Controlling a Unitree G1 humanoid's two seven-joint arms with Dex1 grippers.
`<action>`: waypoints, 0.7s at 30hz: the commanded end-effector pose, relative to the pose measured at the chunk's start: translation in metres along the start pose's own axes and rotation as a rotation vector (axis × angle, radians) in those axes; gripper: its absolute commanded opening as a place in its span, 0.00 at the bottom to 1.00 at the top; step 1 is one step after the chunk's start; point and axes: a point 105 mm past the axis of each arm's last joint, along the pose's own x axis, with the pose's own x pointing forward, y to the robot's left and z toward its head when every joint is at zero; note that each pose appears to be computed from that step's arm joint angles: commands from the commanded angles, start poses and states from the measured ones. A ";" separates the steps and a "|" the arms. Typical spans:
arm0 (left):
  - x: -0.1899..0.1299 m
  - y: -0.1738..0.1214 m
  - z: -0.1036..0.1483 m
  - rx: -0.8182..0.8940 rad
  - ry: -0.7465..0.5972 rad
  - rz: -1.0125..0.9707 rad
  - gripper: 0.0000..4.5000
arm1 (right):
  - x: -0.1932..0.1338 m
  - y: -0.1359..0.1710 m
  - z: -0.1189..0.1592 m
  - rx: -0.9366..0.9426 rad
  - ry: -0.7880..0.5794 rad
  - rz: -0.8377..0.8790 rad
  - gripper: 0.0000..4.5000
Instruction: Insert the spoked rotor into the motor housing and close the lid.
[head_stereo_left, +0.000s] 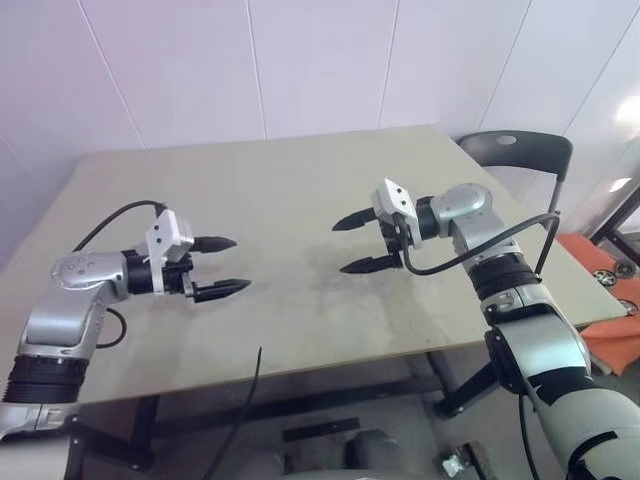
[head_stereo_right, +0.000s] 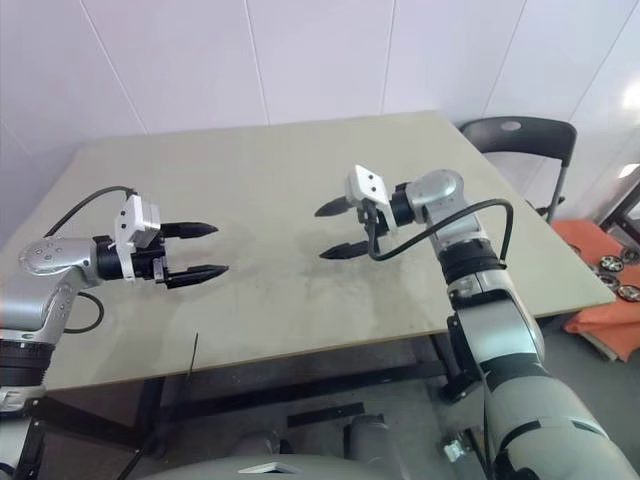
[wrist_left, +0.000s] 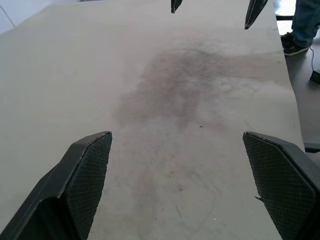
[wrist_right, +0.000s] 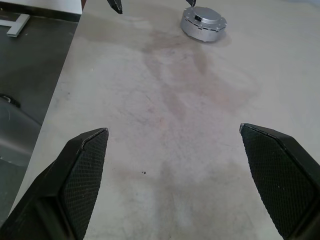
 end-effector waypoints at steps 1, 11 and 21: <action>-0.004 0.007 0.012 0.045 -0.007 0.018 0.99 | -0.004 -0.003 0.013 -0.046 -0.017 -0.008 0.99; -0.007 0.006 0.014 0.057 -0.017 0.040 0.99 | -0.001 -0.006 0.015 -0.055 -0.008 0.002 0.99; -0.013 0.004 0.014 0.062 -0.015 0.073 0.99 | 0.007 -0.006 0.017 -0.069 -0.007 0.039 0.99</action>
